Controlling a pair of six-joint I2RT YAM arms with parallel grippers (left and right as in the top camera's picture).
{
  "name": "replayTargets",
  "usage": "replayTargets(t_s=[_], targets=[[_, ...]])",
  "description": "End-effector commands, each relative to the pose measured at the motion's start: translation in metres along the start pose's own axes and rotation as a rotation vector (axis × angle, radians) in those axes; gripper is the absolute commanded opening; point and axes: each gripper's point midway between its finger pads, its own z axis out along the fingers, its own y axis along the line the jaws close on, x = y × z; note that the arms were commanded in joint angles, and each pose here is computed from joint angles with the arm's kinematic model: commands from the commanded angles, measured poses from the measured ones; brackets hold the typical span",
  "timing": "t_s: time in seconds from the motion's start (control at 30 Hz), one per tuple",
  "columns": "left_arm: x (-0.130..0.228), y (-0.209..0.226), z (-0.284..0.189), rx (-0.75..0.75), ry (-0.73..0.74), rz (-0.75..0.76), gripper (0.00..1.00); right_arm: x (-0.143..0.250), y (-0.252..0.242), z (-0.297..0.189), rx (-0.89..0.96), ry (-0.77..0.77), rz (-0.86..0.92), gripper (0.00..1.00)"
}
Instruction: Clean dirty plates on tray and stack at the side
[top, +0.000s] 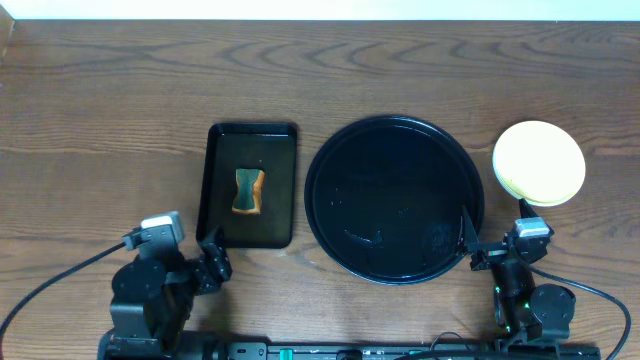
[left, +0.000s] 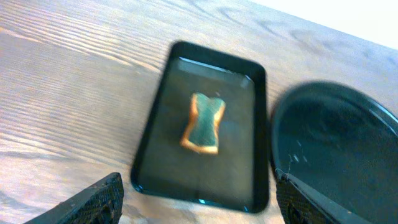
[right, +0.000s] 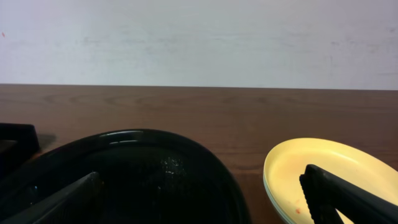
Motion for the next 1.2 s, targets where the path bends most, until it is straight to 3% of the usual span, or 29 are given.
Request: replayTargets(t_s=[0.0,0.43,0.63,0.9,1.17], targets=[[0.005,0.016,0.005,-0.055,-0.046,-0.011,0.79,0.001,0.004,0.000,-0.016,0.000,-0.015,0.99],[-0.011,0.027,0.044,-0.004,-0.423,-0.018,0.79,0.000,0.004,0.000,-0.016,0.000,-0.015,0.99],[-0.022,0.017,0.056,0.071,-0.574,0.069,0.79,0.000,0.004,0.000,-0.016,0.000,-0.015,0.99],[0.015,0.020,0.078,0.062,-0.420,0.168,0.79,0.001,0.004,0.000,-0.016,0.000,-0.015,0.99],[0.014,0.019,0.078,0.066,-0.423,0.161,0.79,0.001,0.004,0.000,-0.016,0.000,-0.015,0.99]])
